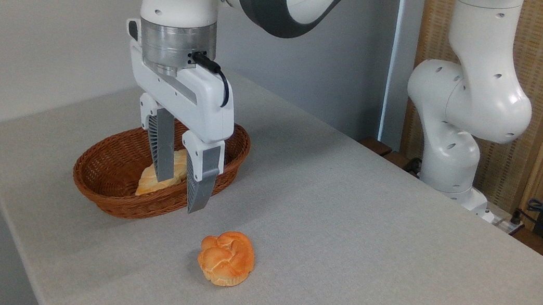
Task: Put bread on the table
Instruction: 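Lower the gripper into the basket and close it on the croissant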
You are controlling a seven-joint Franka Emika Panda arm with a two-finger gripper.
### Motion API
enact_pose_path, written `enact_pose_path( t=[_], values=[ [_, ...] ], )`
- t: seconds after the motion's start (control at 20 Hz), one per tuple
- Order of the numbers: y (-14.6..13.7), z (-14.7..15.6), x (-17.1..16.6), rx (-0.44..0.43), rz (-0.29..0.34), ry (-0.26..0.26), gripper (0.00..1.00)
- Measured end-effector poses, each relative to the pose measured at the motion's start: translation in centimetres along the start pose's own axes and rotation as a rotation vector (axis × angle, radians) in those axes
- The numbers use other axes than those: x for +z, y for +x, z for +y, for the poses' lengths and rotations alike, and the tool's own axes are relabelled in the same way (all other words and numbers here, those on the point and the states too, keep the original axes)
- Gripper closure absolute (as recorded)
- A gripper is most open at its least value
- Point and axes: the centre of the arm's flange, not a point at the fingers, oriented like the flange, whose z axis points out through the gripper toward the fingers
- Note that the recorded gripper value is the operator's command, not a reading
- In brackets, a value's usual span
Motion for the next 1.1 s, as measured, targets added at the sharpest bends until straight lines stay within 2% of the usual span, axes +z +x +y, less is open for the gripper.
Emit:
enact_pose_path(
  t=[0.2, 0.3, 0.65, 0.85, 0.95, 1.1],
  values=[
    [0.3, 0.5, 0.1, 0.004, 0.002, -0.011, 0.00],
    [1.2, 1.6, 0.5, 0.000, 0.017, -0.044, 0.00],
    [6.6, 9.9, 3.1, -0.006, -0.009, -0.110, 0.00],
    [8.5, 14.1, 4.4, -0.037, -0.033, -0.135, 0.00],
    [9.1, 15.6, 5.2, -0.045, -0.048, -0.148, 0.00],
    [9.5, 16.2, 6.5, -0.039, -0.066, -0.163, 0.00]
  ],
)
